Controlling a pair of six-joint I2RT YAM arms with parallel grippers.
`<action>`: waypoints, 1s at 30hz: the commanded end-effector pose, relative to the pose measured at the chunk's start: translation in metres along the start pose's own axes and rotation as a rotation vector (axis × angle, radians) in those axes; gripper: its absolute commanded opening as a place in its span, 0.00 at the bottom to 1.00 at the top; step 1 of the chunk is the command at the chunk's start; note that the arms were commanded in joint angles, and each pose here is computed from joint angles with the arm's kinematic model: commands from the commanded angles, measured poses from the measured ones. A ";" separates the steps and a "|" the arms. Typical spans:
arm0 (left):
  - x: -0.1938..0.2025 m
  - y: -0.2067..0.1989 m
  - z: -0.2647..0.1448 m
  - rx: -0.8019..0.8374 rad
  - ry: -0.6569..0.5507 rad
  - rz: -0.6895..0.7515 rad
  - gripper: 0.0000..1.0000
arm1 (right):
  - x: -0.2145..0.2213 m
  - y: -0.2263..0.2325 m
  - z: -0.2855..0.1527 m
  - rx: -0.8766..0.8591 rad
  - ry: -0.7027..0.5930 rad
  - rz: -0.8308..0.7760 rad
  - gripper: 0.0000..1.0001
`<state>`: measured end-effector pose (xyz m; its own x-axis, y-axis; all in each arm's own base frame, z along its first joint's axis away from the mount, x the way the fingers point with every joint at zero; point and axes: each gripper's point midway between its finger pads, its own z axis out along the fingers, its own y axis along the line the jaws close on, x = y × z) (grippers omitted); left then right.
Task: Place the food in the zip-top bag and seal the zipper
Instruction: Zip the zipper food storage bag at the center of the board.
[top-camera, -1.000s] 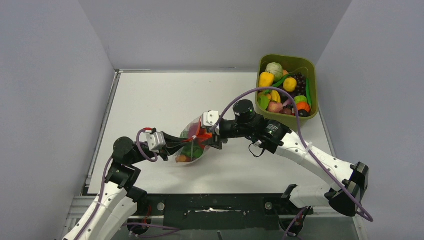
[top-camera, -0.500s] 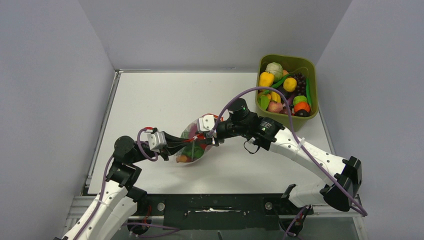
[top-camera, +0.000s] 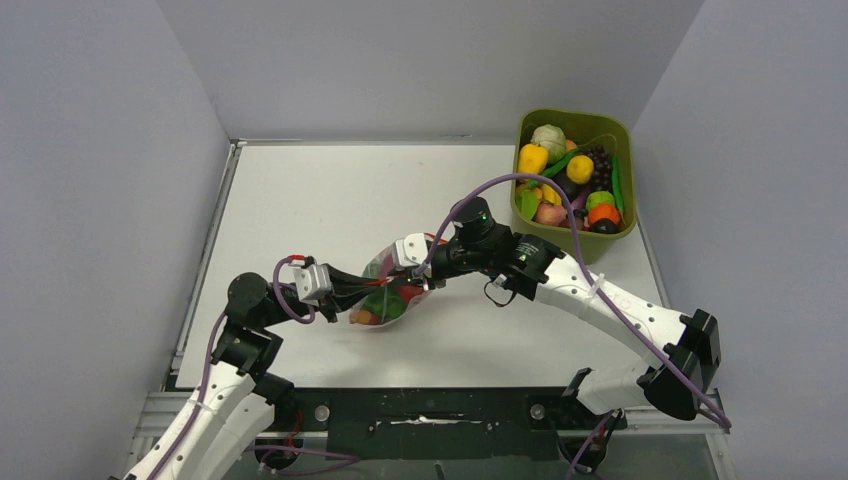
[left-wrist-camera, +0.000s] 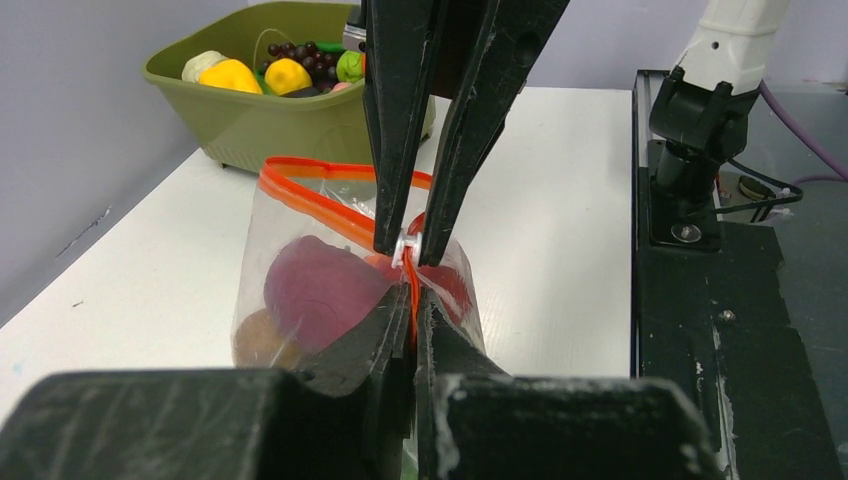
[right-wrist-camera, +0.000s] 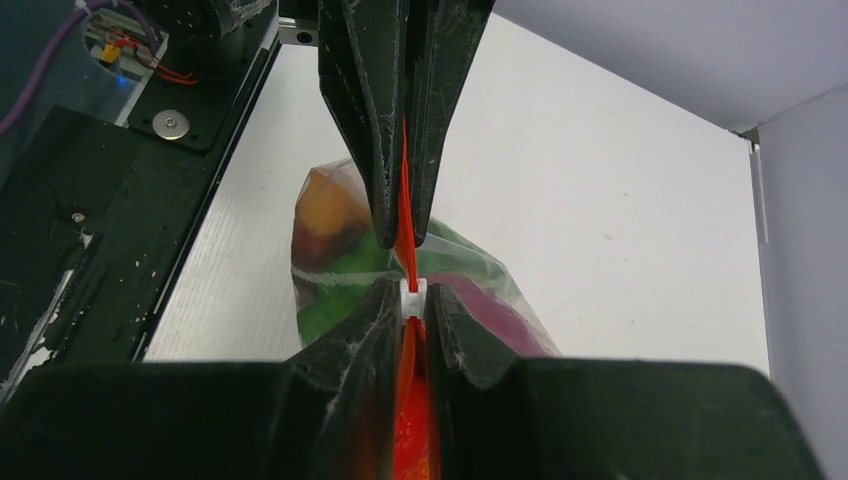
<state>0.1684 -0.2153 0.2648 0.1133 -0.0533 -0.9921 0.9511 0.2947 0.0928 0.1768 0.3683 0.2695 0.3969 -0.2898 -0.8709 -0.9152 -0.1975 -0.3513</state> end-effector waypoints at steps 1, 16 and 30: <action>-0.037 0.006 -0.001 -0.046 -0.083 0.092 0.00 | -0.013 -0.015 -0.008 0.042 -0.047 -0.025 0.00; -0.062 0.020 -0.016 -0.181 -0.041 0.168 0.00 | 0.020 -0.029 -0.054 0.185 0.071 0.026 0.00; -0.056 0.028 -0.022 -0.237 0.011 0.173 0.00 | 0.039 -0.027 -0.095 0.242 0.091 0.098 0.00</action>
<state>0.1828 -0.1913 0.2849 0.1429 0.0395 -0.9889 0.8683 0.4746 0.1444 0.2091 0.3030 0.2723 0.3146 -0.3362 -0.8877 -0.9464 -0.0387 -0.3207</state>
